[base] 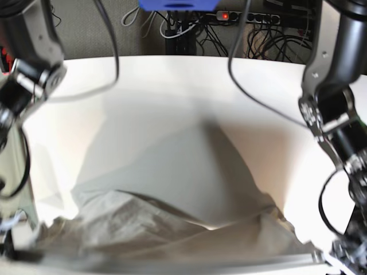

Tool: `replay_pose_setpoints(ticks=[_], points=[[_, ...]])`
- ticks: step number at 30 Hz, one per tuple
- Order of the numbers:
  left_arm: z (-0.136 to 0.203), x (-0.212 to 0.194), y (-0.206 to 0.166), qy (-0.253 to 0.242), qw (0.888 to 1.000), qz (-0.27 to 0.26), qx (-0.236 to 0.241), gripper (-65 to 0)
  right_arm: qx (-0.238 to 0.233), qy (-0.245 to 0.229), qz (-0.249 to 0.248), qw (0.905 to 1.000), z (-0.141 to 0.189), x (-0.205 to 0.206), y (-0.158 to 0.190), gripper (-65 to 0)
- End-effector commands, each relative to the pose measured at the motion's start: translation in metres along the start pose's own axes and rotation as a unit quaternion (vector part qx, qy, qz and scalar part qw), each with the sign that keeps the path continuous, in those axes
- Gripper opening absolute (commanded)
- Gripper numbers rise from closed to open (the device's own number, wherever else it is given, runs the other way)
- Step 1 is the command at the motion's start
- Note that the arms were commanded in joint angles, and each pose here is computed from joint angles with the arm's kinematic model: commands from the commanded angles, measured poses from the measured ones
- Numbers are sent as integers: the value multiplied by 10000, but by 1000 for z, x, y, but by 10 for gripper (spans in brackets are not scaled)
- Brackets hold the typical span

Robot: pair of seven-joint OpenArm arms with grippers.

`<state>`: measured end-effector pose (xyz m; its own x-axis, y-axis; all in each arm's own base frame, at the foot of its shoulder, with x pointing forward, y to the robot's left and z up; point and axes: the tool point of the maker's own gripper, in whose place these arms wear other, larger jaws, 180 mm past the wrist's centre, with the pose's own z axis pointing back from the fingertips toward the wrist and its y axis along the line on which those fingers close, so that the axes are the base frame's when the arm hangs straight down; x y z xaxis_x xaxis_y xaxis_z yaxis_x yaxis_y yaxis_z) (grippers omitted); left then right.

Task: Layout the t-shirt on the table in an organized manner, then fold the t-shirt properly
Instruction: 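Lift the folded shirt with both grippers and lay it back out, then hold the shirt edge with both grippers and drag it away from the hem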

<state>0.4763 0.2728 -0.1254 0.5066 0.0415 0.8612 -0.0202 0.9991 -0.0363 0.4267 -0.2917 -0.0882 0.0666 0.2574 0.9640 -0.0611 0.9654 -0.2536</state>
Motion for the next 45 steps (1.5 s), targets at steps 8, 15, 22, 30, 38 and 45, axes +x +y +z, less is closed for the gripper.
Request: replay_pose_setpoints(ticks=[8, 15, 22, 30, 38, 45], points=[[4, -121, 29, 1164, 9912, -276, 565, -647, 522, 808, -163, 9952, 56, -111, 71, -650], [9, -225, 34, 2308, 9710, -283, 549, -647, 755, 1446, -348, 9860, 90, -166, 95, -650], [17, -264, 46, 2805, 9575, -266, 621, -645, 799, 1832, -120, 9797, 108, -186, 88, -650], [26, -285, 52, 3039, 9498, -301, 674, -417, 1215, 2228, 187, 9671, 124, -206, 103, -541], [31, -278, 51, 2904, 9533, -462, 686, -234, 1252, 2171, 262, 9677, 121, -201, 103, -304], [45, -284, 46, 2900, 9499, -1028, 549, -233, 1217, 2359, 211, 9639, 134, -213, 101, -264]])
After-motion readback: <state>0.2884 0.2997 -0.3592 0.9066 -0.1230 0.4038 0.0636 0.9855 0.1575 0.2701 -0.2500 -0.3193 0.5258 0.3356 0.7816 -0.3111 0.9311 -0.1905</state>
